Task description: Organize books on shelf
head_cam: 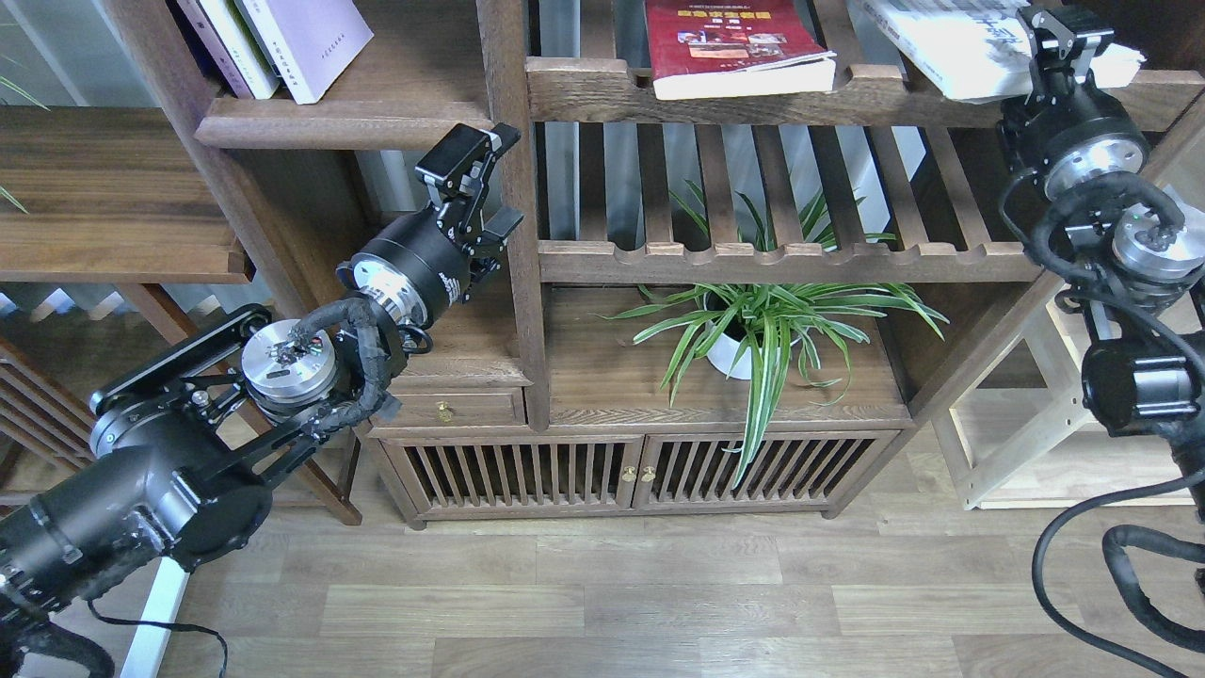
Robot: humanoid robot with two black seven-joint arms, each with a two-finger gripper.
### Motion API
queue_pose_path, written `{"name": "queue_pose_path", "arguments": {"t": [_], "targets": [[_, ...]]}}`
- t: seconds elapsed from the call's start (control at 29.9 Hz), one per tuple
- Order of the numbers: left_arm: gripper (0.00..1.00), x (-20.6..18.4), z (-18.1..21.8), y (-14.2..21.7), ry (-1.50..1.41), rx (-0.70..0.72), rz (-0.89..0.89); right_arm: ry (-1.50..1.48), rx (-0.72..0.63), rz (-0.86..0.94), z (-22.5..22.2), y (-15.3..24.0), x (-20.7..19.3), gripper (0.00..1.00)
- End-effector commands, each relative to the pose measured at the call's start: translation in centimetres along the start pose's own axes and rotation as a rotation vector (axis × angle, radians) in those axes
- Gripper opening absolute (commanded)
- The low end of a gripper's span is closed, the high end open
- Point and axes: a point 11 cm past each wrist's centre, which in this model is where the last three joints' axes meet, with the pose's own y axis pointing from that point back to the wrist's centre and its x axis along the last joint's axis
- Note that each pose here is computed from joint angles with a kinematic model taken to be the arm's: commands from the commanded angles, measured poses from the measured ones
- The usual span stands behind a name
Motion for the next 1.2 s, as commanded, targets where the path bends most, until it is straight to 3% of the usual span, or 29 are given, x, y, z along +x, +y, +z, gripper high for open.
{"name": "queue_pose_path", "arguments": {"t": [0.0, 0.17, 0.6, 0.74, 1.17], "targets": [[0.97, 0.5, -0.2, 0.1, 0.004, 0.002, 0.010, -0.009, -0.006, -0.001, 0.4, -0.1, 0.1, 0.54], [0.97, 0.5, -0.2, 0.2, -0.018, 0.002, 0.006, -0.029, -0.012, -0.016, 1.0, -0.1, 0.1, 0.38], [0.97, 0.5, -0.3, 0.2, -0.016, 0.005, 0.003, -0.059, -0.013, -0.046, 1.8, -0.3, -0.4, 0.21], [0.97, 0.4, -0.4, 0.1, -0.016, 0.007, 0.000, -0.067, -0.011, -0.141, 1.7, -0.1, -1.3, 0.06], [0.97, 0.1, -0.5, 0.1, -0.026, 0.009, -0.010, -0.078, 0.028, -0.205, -0.4, 1.5, -0.2, 0.04]]}}
